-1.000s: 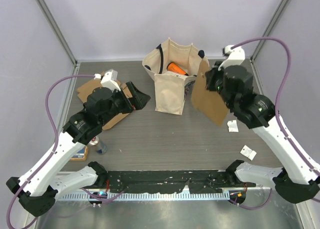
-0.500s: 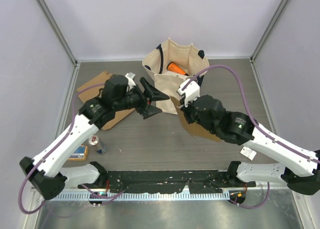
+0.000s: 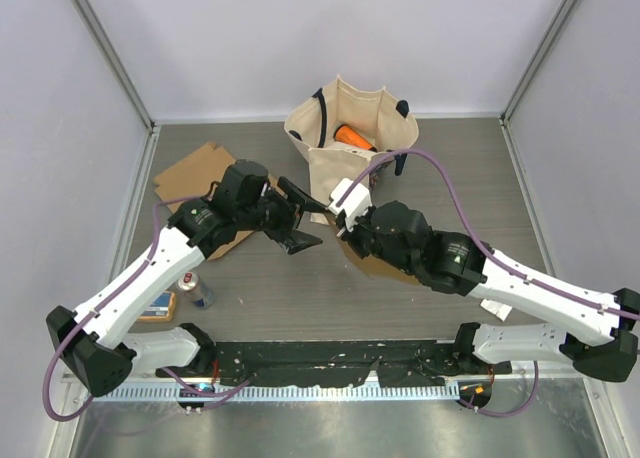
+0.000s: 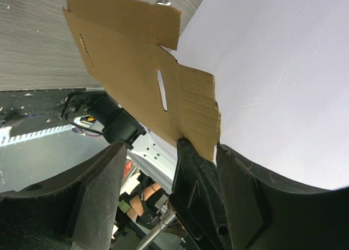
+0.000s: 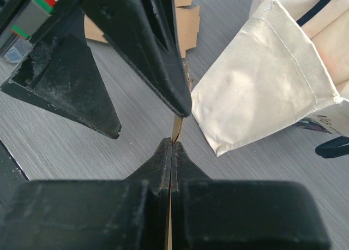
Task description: Fold the paper box
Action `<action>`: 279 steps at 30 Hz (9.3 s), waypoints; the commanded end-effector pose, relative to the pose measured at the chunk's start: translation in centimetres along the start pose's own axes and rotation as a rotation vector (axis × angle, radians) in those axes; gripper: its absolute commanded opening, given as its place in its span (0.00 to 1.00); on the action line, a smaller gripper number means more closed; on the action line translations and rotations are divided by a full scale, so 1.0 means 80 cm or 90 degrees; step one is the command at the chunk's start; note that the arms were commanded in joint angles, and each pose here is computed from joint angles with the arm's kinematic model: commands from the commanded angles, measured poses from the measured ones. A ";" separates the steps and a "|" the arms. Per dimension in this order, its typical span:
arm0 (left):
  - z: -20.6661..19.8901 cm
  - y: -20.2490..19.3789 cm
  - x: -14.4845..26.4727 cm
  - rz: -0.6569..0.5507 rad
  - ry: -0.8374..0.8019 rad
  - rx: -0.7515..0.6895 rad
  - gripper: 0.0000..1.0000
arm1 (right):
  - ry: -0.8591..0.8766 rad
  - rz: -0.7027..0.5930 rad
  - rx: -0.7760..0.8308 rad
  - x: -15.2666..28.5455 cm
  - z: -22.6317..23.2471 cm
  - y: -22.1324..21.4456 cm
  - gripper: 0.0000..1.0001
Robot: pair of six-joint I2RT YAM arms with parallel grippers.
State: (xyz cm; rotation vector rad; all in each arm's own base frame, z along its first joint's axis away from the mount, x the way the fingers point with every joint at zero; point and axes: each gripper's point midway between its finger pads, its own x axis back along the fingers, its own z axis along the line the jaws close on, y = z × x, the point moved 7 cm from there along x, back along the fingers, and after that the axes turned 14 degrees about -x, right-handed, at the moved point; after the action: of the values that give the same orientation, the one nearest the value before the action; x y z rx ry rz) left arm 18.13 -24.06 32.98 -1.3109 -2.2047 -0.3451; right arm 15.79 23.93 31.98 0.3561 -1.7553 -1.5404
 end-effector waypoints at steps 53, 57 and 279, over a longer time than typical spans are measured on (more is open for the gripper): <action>0.076 -0.047 0.062 0.221 -0.275 -0.912 0.00 | 0.544 0.057 -0.135 0.002 -0.015 -0.047 0.55; 0.068 -0.055 0.071 0.226 -0.334 -0.923 0.00 | 0.559 0.045 -0.139 0.000 -0.013 -0.046 0.54; 0.090 0.029 -0.029 -0.138 -0.151 -0.030 0.53 | -0.008 0.074 -0.017 -0.083 -0.015 -0.112 0.01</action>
State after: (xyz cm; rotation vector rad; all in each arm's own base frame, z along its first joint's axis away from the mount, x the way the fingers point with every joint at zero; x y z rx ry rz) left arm 17.86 -20.86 24.58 -1.2376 -2.5192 -0.4962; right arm 18.57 24.30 18.77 0.0606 -1.7308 -1.3937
